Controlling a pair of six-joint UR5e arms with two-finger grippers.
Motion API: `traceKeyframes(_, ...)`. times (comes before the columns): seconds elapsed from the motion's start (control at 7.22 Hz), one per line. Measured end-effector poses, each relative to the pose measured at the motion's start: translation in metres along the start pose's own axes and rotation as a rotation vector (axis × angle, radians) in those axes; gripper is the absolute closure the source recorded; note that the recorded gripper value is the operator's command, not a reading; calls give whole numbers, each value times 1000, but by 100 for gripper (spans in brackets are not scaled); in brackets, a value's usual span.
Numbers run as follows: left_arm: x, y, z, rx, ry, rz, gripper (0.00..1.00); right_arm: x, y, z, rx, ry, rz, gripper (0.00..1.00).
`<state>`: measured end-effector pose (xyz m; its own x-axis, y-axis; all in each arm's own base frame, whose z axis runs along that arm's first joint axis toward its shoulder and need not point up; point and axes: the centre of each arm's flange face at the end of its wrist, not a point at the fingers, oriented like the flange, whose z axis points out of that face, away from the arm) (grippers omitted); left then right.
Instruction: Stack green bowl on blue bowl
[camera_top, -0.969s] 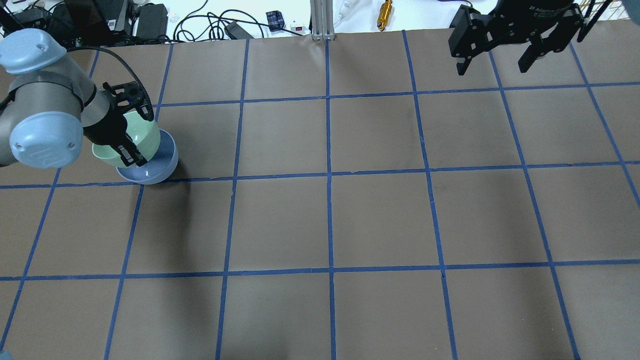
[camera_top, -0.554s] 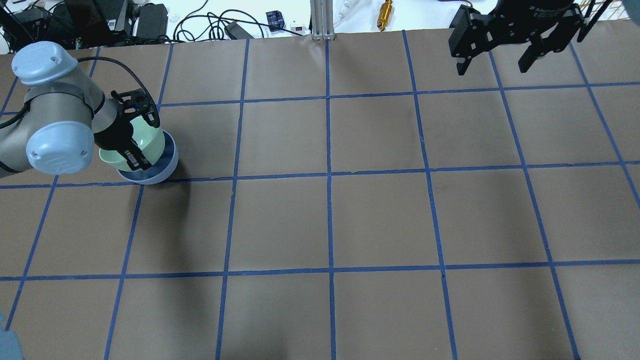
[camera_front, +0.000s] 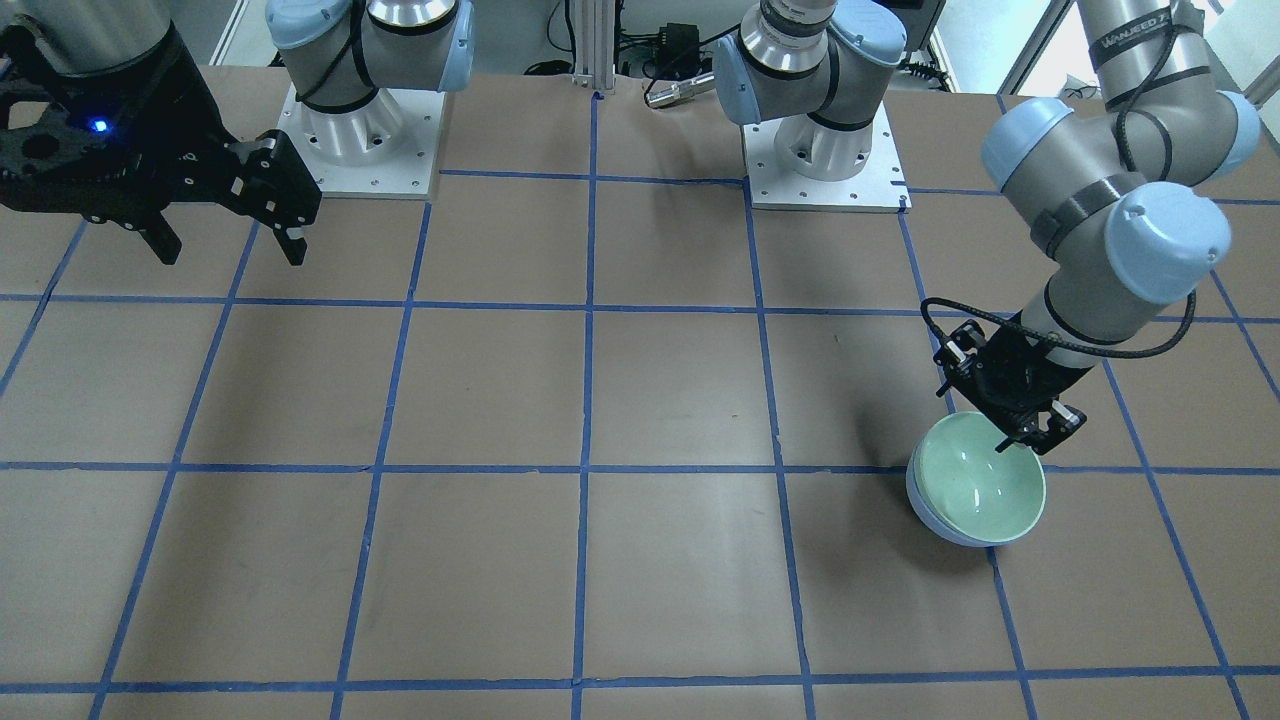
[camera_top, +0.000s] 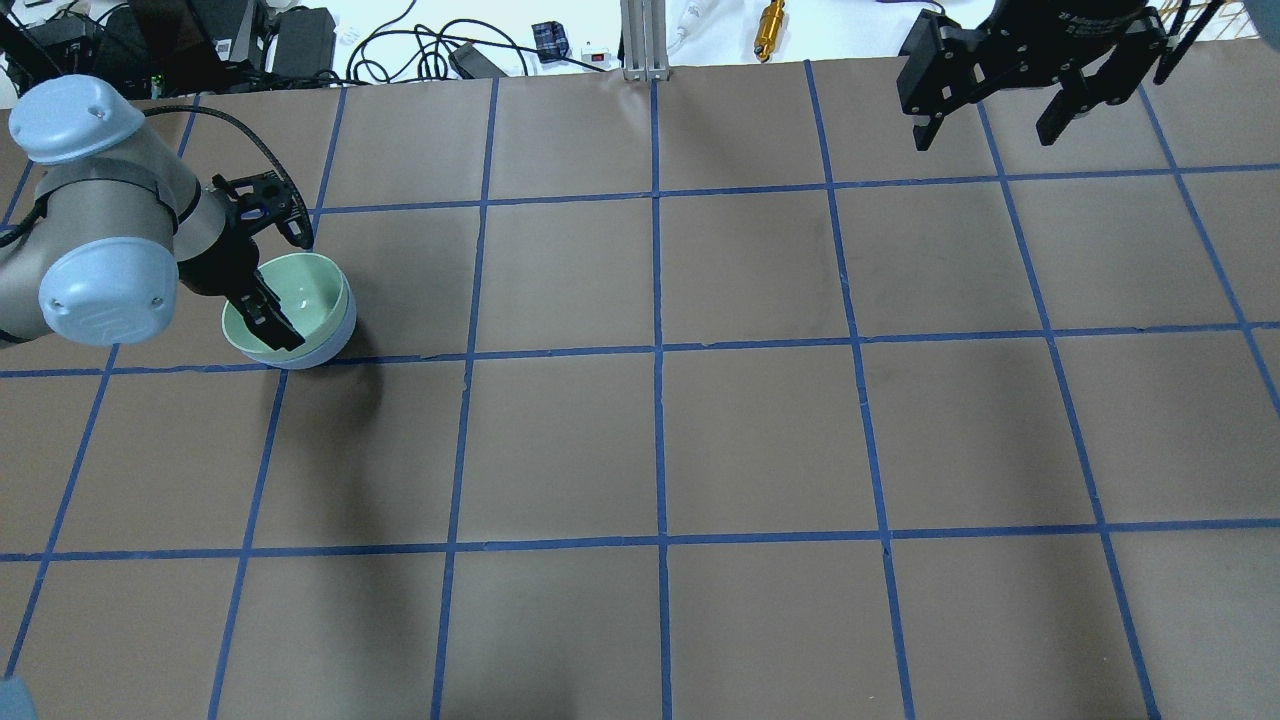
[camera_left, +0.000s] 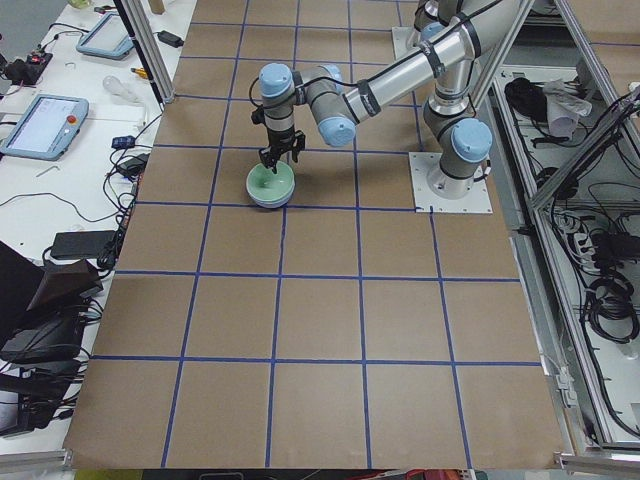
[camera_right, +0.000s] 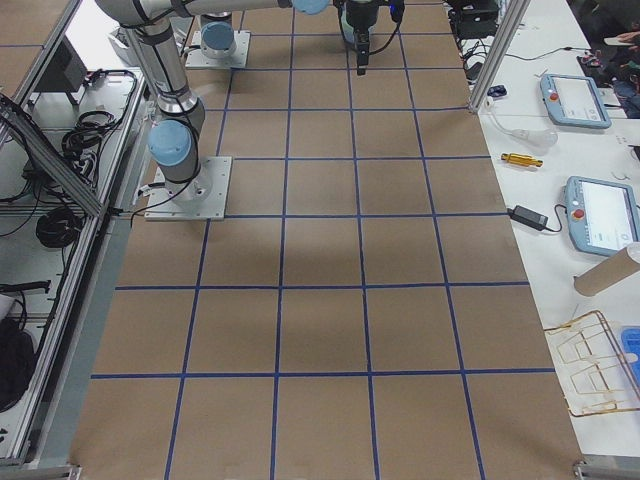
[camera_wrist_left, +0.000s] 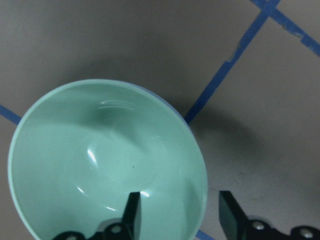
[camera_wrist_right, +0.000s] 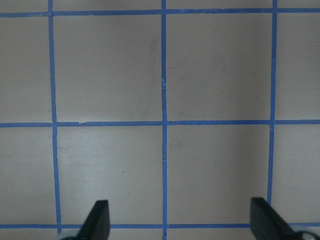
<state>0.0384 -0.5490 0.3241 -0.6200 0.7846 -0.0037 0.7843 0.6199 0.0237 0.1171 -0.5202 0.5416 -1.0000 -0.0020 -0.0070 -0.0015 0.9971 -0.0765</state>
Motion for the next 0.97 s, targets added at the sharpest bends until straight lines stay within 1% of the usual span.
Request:
traceKeyframes(0.28, 17, -5, -85, -9, 43, -184, 2, 0, 0, 0, 0, 0, 0, 0)
traceKeyframes(0.42, 35, -16, -118, 0, 38, -262, 0, 0, 0, 0, 0, -1, 0, 0)
traceKeyframes(0.55, 60, -31, -142, 12, 22, -340, 0, 0, 0, 0, 0, 0, -1, 0)
traceKeyframes(0.69, 88, -46, -157, 14, 18, -429, 0, 0, 0, 0, 0, -1, 0, 0)
traceKeyframes(0.97, 135, -77, -170, 5, 21, -683, 0, 0, 0, 0, 1, -1, 0, 0)
